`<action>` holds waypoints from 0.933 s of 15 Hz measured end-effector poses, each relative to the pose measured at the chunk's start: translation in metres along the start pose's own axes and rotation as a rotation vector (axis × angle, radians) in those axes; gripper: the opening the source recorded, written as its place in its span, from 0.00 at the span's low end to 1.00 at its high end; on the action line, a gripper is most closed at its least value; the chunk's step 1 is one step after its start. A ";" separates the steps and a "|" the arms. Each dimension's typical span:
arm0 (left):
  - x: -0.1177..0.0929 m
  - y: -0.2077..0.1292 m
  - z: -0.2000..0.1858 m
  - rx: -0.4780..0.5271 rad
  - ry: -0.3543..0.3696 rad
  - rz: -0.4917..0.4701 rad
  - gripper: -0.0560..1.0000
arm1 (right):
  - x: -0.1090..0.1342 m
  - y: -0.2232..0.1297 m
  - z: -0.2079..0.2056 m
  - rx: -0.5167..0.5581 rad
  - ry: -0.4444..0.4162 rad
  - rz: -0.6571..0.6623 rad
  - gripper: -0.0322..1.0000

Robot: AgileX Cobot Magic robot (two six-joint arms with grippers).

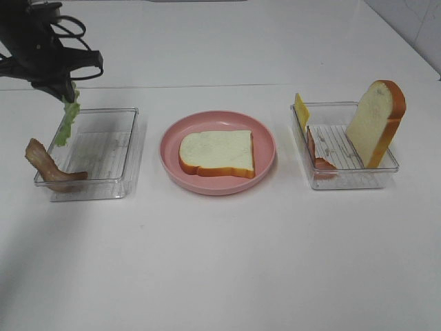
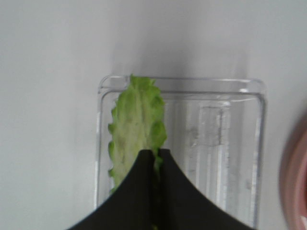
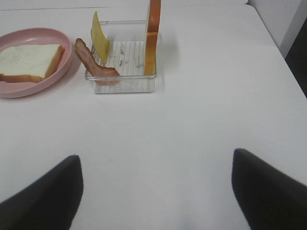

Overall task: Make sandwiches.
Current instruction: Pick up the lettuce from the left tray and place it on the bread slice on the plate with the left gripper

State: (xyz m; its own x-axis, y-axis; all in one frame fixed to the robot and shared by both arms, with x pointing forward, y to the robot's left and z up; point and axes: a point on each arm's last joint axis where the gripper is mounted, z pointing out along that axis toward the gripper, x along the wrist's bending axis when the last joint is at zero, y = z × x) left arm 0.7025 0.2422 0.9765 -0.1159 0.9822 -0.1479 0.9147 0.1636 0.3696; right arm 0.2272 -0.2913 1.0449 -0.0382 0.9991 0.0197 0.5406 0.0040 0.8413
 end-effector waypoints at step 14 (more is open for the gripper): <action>-0.125 -0.011 -0.032 -0.029 -0.725 0.049 0.06 | 0.000 0.000 0.000 0.000 0.000 0.000 0.80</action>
State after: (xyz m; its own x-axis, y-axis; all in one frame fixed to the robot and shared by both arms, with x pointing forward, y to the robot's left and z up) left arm 0.6944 0.1201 1.0198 0.2200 0.6821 -0.6974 0.9005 0.1328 0.4140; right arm 0.2272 -0.2913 1.0449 -0.0382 0.9991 0.0197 0.5406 0.0040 0.8413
